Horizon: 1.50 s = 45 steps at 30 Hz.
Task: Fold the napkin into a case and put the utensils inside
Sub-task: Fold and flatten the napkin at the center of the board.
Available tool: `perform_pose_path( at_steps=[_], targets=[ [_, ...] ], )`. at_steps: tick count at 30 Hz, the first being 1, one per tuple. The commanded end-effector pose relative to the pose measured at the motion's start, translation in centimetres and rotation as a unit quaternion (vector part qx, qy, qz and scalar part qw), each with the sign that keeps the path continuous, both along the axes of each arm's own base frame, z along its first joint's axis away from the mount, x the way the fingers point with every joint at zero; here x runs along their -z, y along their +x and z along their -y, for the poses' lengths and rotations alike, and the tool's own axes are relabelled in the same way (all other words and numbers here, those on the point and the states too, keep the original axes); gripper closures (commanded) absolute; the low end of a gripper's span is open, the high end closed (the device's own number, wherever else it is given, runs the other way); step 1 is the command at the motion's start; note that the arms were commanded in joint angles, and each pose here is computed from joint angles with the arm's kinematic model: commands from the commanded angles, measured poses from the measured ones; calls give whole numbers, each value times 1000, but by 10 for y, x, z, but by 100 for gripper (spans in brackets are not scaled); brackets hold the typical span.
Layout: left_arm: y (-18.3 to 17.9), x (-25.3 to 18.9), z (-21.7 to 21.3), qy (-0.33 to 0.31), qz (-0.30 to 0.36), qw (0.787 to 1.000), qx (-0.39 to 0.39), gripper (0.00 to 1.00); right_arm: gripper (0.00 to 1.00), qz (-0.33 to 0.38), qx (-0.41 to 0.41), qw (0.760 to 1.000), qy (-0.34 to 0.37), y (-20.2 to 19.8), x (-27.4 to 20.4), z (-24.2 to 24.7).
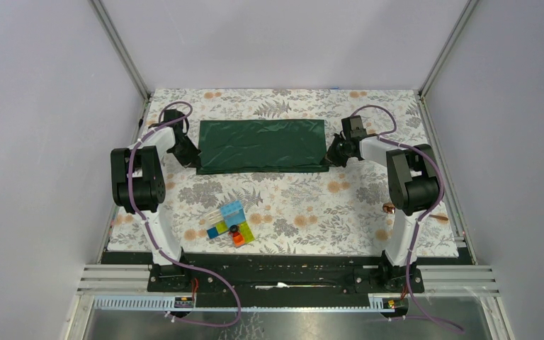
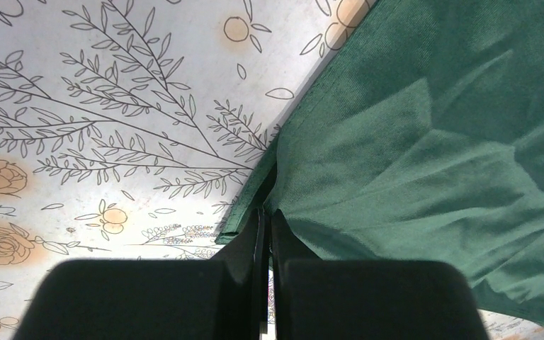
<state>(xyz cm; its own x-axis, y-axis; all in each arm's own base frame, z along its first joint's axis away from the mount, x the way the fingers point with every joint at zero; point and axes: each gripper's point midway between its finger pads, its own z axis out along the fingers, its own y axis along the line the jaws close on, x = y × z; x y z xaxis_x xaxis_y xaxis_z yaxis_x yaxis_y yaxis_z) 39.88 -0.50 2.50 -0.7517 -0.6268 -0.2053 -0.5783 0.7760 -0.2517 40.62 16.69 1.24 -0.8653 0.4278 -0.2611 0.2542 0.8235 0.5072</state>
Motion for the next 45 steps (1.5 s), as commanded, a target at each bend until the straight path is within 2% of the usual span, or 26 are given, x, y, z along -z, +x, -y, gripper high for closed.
perform_pose_path(
  at_steps=[1, 6, 17, 38, 42, 45],
  targets=[
    [1, -2, -3, 8, 10, 1000, 2, 100, 96, 10, 0, 1000, -21, 9, -2, 3],
    [-2, 0, -2, 10, 7, 1000, 4, 100, 91, 9, 0, 1000, -20, 10, -1, 2],
    [-1, -6, -3, 17, 12, 1000, 6, 88, 82, 8, -1, 1000, -18, 10, -1, 1],
    [0, -37, -16, 56, 45, 997, 6, 77, 76, 21, -2, 1000, -23, 13, -15, 2],
    [-6, -49, -15, 58, 53, 997, 9, 74, 69, 22, -1, 999, -31, 12, -20, 6],
    [-10, -58, -20, 74, 63, 995, 7, 62, 57, 26, -1, 998, -49, 9, -30, 10]
  ],
)
